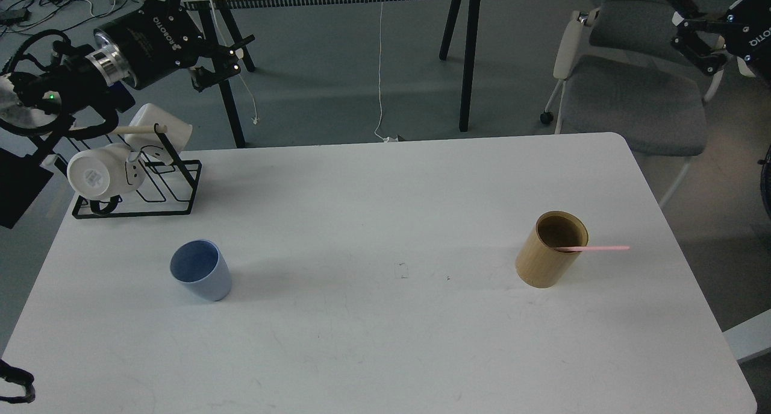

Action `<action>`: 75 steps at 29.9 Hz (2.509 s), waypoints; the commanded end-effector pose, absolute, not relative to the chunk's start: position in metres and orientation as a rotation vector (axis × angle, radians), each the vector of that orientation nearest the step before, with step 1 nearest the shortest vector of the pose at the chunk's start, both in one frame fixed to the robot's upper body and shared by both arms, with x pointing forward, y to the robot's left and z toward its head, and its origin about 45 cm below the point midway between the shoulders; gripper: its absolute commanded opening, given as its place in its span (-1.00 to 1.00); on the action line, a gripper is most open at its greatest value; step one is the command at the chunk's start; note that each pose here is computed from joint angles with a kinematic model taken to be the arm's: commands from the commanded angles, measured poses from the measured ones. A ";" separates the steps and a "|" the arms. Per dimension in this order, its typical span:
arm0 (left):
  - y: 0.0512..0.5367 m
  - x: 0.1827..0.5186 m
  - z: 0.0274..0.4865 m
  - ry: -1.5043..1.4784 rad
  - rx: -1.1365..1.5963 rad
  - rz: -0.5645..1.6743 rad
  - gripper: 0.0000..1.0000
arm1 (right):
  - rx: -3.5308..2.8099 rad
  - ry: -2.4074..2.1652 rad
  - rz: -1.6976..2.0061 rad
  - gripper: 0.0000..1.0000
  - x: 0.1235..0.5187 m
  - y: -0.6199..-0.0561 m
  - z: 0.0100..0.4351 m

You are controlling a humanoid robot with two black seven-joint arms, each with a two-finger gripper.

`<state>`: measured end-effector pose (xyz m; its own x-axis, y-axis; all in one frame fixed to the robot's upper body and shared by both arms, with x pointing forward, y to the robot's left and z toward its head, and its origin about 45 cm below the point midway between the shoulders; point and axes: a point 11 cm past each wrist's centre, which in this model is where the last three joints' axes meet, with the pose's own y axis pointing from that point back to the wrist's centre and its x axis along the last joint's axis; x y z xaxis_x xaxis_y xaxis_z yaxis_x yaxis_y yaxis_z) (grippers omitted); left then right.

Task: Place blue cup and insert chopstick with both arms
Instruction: 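Lower the left arm from its raised pose toward the blue cup, then close the left gripper around the blue cup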

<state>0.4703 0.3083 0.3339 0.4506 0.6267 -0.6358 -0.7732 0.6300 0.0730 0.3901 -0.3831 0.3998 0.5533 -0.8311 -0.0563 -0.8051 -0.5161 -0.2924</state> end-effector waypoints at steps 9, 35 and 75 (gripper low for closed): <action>0.337 0.469 0.318 0.696 -0.293 0.965 1.00 | -2.507 1.379 -0.116 0.99 0.389 -0.388 0.394; 0.269 0.461 0.353 0.006 0.196 0.851 1.00 | -2.513 1.388 -0.072 0.99 0.388 -0.387 0.379; 0.345 0.326 0.270 -0.958 1.018 0.123 0.99 | -2.505 1.502 -0.042 0.99 0.379 -0.414 0.360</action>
